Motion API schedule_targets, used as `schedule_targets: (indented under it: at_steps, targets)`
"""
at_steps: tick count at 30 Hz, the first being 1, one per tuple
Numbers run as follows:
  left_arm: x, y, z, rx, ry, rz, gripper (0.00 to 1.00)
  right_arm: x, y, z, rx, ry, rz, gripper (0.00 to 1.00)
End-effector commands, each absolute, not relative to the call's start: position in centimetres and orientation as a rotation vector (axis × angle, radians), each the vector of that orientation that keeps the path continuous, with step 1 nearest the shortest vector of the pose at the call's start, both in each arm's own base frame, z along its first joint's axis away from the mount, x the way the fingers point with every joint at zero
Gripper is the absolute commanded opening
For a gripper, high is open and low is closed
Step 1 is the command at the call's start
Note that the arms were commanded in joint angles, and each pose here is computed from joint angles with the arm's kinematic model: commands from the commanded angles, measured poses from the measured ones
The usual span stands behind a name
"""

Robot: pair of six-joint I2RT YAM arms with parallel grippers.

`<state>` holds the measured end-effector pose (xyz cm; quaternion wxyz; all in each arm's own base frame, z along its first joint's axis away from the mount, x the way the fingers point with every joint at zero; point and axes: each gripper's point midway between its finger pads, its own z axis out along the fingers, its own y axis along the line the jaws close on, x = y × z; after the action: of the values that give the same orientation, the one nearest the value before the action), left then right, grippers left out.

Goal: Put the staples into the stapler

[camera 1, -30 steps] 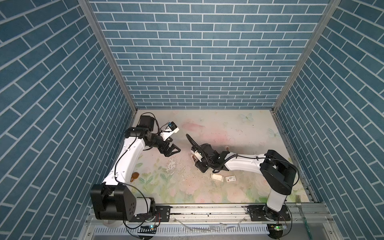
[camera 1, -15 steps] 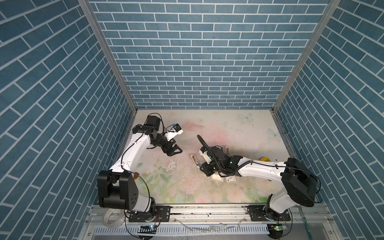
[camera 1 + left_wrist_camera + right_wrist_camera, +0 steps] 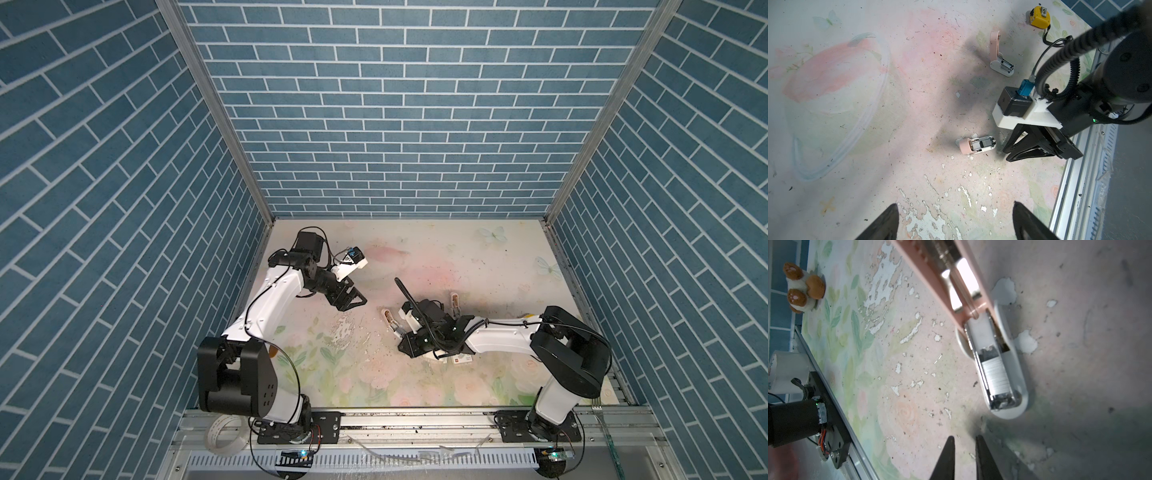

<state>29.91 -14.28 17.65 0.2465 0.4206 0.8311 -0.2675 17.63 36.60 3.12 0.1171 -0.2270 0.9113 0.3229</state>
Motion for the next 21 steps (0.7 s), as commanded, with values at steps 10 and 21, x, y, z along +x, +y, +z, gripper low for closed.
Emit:
schedule_targets:
  at_steps: [10, 21]
  targets:
    - [28.7, -15.6, 16.7, 1.216, 2.266, -0.719, 0.84, 20.1, 35.9, 2.3, -0.567, 2.704, 0.973, 0.19]
    - [27.6, -16.6, 15.4, 1.284, 2.271, -0.700, 0.82, 21.7, 35.0, 1.6, -0.551, 2.729, 0.937, 0.19]
